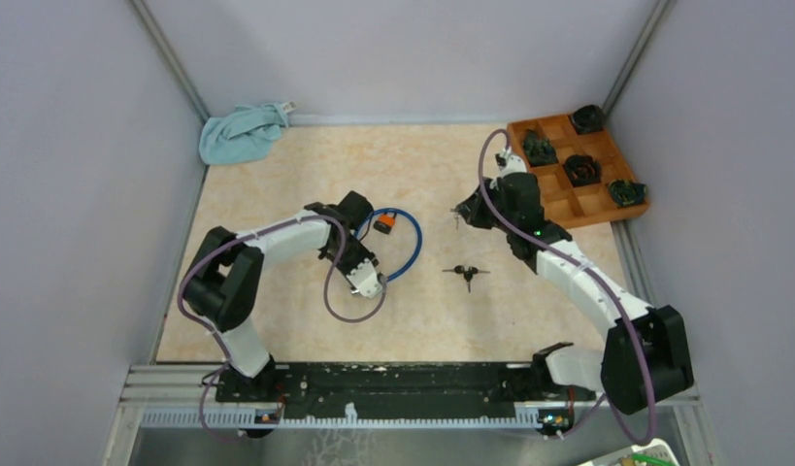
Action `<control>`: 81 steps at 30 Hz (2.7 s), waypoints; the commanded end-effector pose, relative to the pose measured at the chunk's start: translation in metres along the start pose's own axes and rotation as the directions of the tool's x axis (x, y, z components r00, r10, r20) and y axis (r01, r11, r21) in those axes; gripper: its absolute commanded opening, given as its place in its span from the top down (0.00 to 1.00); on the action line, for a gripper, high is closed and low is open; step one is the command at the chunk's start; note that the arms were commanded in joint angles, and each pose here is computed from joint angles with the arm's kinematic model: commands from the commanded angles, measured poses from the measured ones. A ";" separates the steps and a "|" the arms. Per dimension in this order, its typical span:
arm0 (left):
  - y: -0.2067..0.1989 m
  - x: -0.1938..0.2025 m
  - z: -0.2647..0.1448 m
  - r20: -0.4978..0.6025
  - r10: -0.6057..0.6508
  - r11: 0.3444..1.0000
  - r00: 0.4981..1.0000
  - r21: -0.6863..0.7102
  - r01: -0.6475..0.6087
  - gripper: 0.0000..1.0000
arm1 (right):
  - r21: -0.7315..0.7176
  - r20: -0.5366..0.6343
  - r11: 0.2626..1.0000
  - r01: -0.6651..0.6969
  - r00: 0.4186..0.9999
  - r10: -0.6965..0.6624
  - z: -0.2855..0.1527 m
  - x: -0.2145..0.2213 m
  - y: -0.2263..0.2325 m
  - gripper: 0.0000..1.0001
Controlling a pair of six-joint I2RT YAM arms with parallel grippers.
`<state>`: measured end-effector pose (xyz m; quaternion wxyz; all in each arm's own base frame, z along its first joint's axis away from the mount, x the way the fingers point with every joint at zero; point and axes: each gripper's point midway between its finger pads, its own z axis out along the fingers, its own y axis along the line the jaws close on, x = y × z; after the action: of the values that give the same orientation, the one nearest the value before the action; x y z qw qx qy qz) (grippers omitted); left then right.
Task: Unlock with the key
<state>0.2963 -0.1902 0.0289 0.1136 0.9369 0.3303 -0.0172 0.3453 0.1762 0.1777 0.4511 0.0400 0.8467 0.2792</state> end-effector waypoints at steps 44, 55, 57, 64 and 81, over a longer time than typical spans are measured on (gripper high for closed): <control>0.113 -0.058 -0.040 0.242 -0.066 0.973 0.968 -0.199 0.116 0.00 | -0.049 0.142 0.999 -0.022 0.989 0.029 -0.053 -0.040 0.005 1.00; 0.158 -0.051 0.006 0.180 0.188 0.958 0.966 -0.251 -0.140 0.03 | -0.073 0.140 0.996 -0.048 0.988 0.058 -0.063 -0.032 0.007 1.00; 0.156 -0.053 0.011 0.185 0.229 0.952 0.956 -0.247 -0.180 0.00 | -0.076 0.143 0.996 -0.048 0.988 0.059 -0.065 -0.032 0.008 1.00; 0.151 -0.057 0.029 0.198 0.299 0.940 0.933 -0.231 -0.252 0.00 | -0.076 0.154 0.996 -0.046 0.986 0.057 -0.070 -0.035 0.009 1.00; 0.119 -0.072 0.060 0.279 0.306 0.945 0.910 0.026 -0.326 0.49 | -0.040 0.172 0.998 -0.041 0.984 0.048 -0.080 -0.038 0.004 1.00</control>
<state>0.3443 -0.3460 0.0292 0.1808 0.9640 0.1715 -0.0930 0.3023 0.1389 0.2223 0.4875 0.0721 0.8161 0.3020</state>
